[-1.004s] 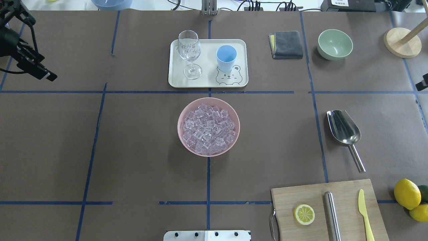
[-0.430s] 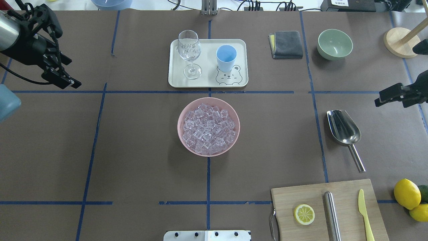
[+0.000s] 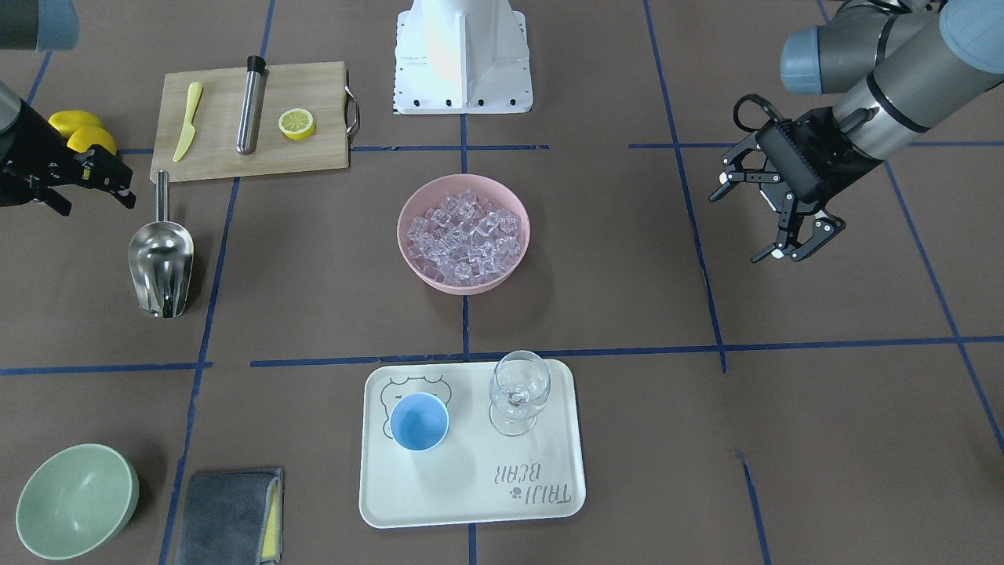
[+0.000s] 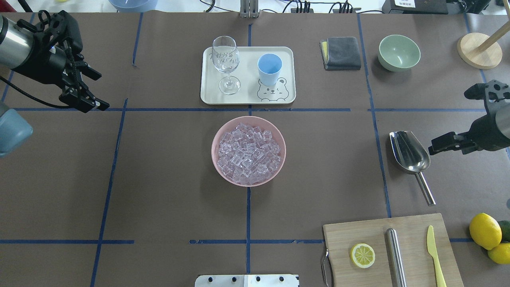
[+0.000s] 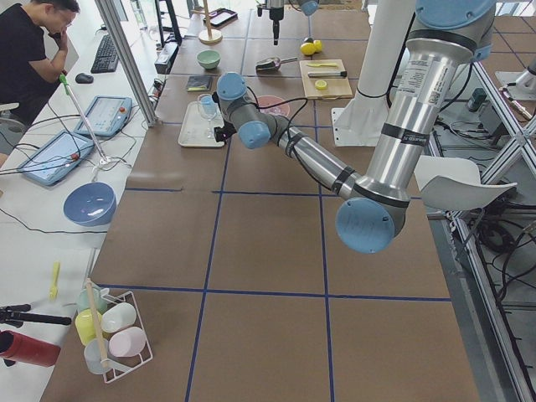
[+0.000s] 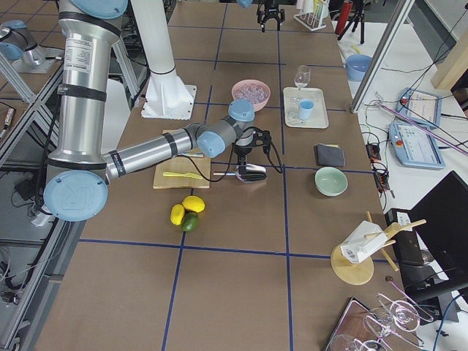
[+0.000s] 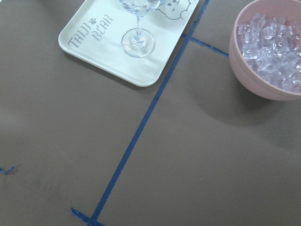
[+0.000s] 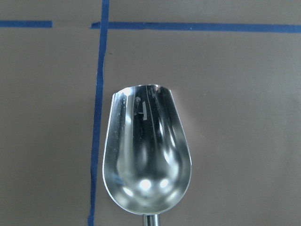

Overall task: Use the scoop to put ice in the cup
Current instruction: 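Grasp the metal scoop handle with the right gripper while the left arm advances, then lift the scoop toward the pink bowl while the left gripper approaches it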

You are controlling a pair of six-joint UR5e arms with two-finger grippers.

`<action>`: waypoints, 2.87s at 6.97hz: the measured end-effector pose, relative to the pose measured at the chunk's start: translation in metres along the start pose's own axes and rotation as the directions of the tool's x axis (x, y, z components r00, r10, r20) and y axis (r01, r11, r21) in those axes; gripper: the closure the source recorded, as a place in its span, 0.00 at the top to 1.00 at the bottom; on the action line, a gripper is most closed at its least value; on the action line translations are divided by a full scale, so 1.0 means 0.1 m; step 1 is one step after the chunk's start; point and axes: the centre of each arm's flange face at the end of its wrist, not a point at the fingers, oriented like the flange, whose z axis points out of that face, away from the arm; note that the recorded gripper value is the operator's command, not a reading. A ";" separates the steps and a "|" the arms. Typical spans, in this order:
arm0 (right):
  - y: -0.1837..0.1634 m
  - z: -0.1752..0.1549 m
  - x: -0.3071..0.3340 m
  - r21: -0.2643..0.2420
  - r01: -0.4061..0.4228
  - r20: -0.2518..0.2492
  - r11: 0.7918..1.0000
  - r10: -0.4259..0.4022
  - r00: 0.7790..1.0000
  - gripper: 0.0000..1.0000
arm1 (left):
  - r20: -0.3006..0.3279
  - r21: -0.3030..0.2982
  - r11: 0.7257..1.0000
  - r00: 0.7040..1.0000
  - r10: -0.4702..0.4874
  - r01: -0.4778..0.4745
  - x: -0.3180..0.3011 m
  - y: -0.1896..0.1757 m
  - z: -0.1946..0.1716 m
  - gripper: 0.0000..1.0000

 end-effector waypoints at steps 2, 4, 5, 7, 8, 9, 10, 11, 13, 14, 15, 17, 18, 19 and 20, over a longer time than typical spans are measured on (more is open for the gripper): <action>0.20 0.37 -0.17 -0.044 0.038 -0.051 0.998 -0.041 0.998 1.00 | -0.042 0.008 1.000 0.999 0.020 -0.019 0.11 -0.04 0.12 1.00; 0.35 0.66 -0.29 -0.092 0.075 -0.074 0.993 -0.082 0.994 0.89 | -0.058 0.005 1.000 0.998 0.015 -0.015 0.17 -0.05 0.19 1.00; 0.40 0.78 -0.36 -0.108 0.091 -0.080 0.990 -0.100 0.992 0.85 | -0.060 0.003 1.000 0.998 0.014 -0.013 0.18 -0.05 0.20 1.00; 0.42 0.91 -0.35 -0.125 0.099 -0.094 0.987 -0.111 0.989 0.78 | -0.067 -0.003 1.000 0.998 0.011 -0.011 0.19 -0.04 0.26 1.00; 0.41 0.95 -0.32 -0.130 0.100 -0.099 0.986 -0.113 0.989 0.60 | -0.071 -0.006 1.000 0.997 0.011 -0.011 0.20 -0.04 0.28 1.00; 0.41 0.96 -0.31 -0.132 0.100 -0.101 0.986 -0.114 0.988 0.30 | -0.072 -0.007 1.000 0.997 0.011 -0.011 0.20 -0.04 0.30 1.00; 0.41 0.96 -0.31 -0.132 0.102 -0.100 0.986 -0.116 0.988 0.00 | -0.072 -0.008 1.000 0.997 0.011 -0.011 0.20 -0.04 0.30 1.00; 0.41 0.96 -0.31 -0.131 0.104 -0.099 0.986 -0.118 0.988 0.00 | -0.072 -0.008 1.000 0.997 0.010 -0.011 0.20 -0.04 0.30 1.00; 0.42 0.92 -0.29 -0.124 0.108 -0.094 0.986 -0.120 0.988 0.00 | -0.069 -0.008 1.000 0.998 0.011 -0.012 0.20 -0.04 0.30 1.00; 0.42 0.89 -0.33 -0.118 0.112 -0.087 0.987 -0.122 0.989 0.00 | -0.068 -0.008 1.000 0.998 0.012 -0.012 0.20 -0.04 0.30 1.00; 0.39 0.79 -0.40 -0.100 0.113 -0.072 0.989 -0.120 0.990 0.00 | -0.068 -0.005 1.000 0.998 0.015 -0.016 0.21 -0.05 0.29 1.00; 0.27 0.37 -0.57 -0.026 0.116 -0.028 0.993 -0.117 0.993 0.00 | -0.068 0.030 0.998 0.997 0.048 -0.046 0.28 -0.12 0.25 1.00; 0.19 0.19 -0.67 0.005 0.115 -0.012 0.993 -0.115 0.993 0.00 | -0.068 0.050 0.997 0.996 0.057 -0.054 0.31 -0.15 0.24 1.00; 0.04 0.01 -0.83 0.025 0.101 -0.013 0.995 -0.101 0.995 0.00 | -0.070 0.062 0.996 0.996 0.062 -0.057 0.34 -0.17 0.24 1.00; -0.16 -0.17 -1.07 0.032 0.084 -0.027 0.996 -0.083 0.996 0.00 | -0.074 0.066 0.996 0.995 0.064 -0.059 0.36 -0.18 0.26 1.00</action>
